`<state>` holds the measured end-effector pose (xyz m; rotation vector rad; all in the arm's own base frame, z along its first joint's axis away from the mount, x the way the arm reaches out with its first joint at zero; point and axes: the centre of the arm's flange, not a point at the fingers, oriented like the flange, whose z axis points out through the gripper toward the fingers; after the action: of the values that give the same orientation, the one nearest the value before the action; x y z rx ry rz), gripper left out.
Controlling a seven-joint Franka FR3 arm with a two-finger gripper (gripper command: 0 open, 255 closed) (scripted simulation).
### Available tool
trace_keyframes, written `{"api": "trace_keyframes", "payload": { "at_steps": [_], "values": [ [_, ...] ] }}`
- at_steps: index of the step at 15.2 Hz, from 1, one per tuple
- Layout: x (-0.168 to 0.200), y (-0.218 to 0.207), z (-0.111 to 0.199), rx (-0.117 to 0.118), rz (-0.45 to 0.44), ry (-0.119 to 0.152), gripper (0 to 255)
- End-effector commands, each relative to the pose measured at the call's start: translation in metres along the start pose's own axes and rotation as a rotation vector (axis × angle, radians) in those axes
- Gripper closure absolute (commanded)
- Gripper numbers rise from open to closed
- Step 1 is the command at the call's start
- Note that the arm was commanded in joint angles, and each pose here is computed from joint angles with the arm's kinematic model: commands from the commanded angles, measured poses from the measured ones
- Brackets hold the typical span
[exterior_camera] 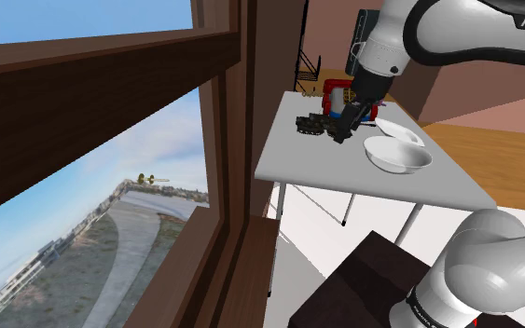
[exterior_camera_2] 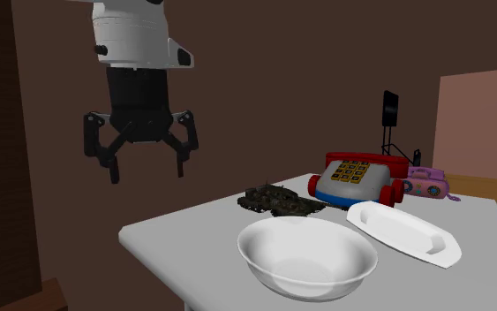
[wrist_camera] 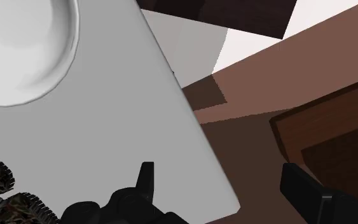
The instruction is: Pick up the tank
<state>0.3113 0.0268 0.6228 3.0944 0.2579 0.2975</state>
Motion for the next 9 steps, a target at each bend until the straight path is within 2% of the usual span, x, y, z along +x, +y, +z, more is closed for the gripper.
{"api": "trace_keyframes", "payload": {
  "at_steps": [1,9],
  "values": [
    [0.0,0.0,0.0,0.0,0.0,0.0,0],
    [0.034,0.101,0.025,0.022,-0.096,-0.02,0]
  ]
}}
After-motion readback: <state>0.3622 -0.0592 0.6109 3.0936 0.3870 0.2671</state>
